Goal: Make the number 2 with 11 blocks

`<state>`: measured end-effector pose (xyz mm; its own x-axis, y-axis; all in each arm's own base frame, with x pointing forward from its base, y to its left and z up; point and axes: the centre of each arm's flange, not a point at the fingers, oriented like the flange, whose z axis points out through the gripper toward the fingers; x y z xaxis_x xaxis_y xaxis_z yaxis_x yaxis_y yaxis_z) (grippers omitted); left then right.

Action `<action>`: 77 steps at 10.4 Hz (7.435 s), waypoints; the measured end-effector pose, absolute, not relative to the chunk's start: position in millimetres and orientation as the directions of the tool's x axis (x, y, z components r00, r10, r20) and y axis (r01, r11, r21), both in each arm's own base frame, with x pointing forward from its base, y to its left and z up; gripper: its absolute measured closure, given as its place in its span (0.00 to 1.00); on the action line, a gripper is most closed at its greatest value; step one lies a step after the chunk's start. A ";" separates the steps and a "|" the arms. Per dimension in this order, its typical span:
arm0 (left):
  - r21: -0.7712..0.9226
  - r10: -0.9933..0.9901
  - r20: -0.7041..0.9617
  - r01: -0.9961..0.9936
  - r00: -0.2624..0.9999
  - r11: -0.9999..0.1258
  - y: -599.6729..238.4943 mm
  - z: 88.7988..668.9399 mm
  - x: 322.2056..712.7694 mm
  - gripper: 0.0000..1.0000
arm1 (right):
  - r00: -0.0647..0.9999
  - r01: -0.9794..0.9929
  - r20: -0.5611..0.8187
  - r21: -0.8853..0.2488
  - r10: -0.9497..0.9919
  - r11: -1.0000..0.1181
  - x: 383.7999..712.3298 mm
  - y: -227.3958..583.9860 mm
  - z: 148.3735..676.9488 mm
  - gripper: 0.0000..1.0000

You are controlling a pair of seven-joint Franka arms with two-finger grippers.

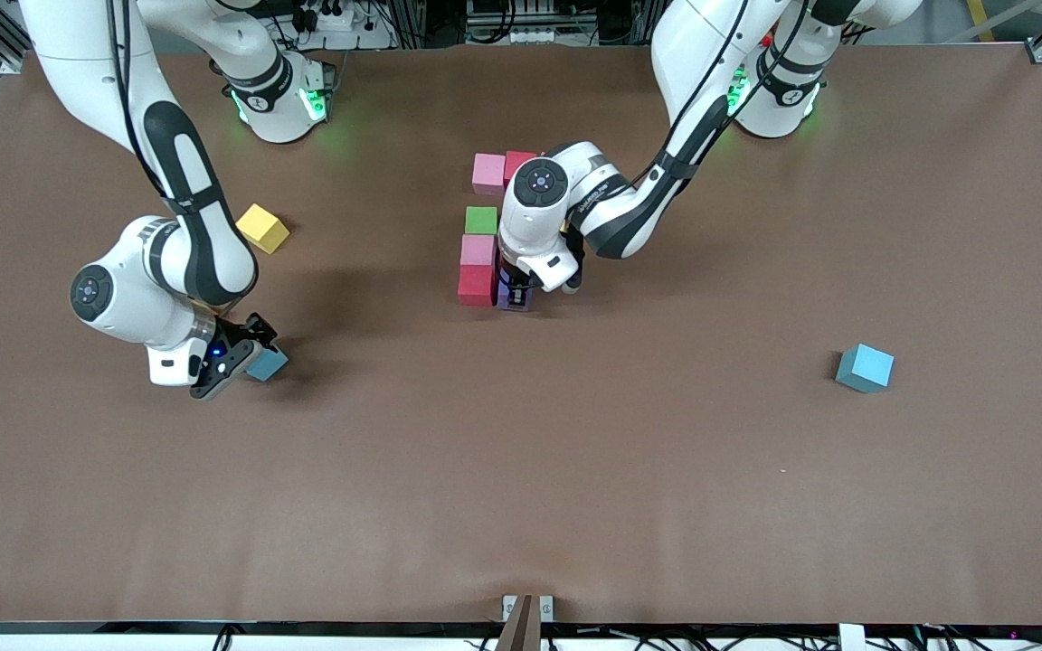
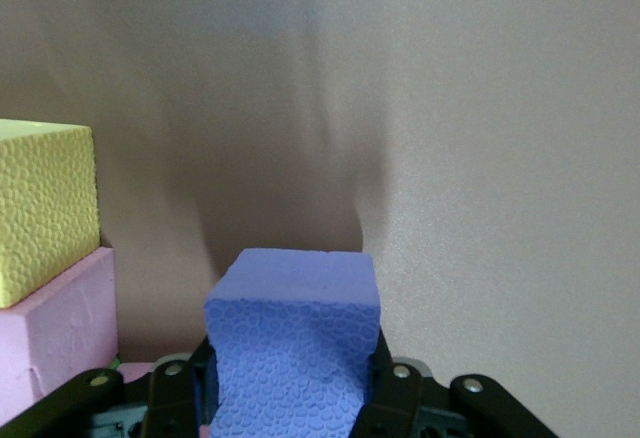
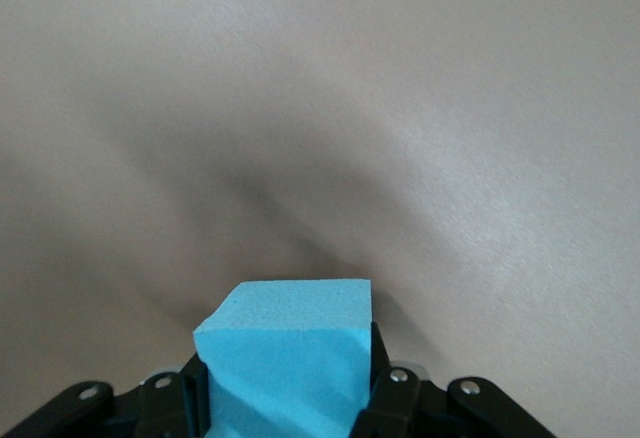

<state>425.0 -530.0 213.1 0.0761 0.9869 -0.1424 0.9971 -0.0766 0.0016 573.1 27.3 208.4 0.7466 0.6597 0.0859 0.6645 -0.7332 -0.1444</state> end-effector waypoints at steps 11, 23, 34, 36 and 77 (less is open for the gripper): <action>0.001 0.987 -0.145 0.997 0.072 -0.072 -531.7 209.4 429.0 0.45 | 0.784 0.614 0.060 -0.230 0.618 -0.755 588.6 127.5 243.4 0.44; -0.029 0.990 -0.117 0.996 0.083 -0.087 -534.0 203.4 420.0 0.45 | 0.804 0.572 0.014 -0.294 0.595 -0.766 587.1 145.9 267.1 0.44; -0.024 0.989 -0.122 0.996 0.084 -0.087 -537.2 208.4 422.2 0.45 | 0.801 0.574 0.008 -0.299 0.599 -0.763 586.7 145.2 270.7 0.44; -0.029 0.989 -0.119 0.996 0.083 -0.087 -536.8 204.7 422.1 0.45 | 0.801 0.573 0.007 -0.300 0.599 -0.763 586.7 145.0 270.7 0.44; -0.083 -0.106 -0.163 -0.121 0.981 -0.989 -44.9 357.6 560.8 0.00 | 0.180 0.984 0.296 -0.052 0.938 -0.172 491.0 545.0 265.7 0.44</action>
<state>560.8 -44.9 357.6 0.9809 -0.1063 -0.1628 -0.1209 -0.9892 -0.0829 491.0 545.0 265.7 0.1797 0.9382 0.2959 0.9837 -0.1721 -0.0517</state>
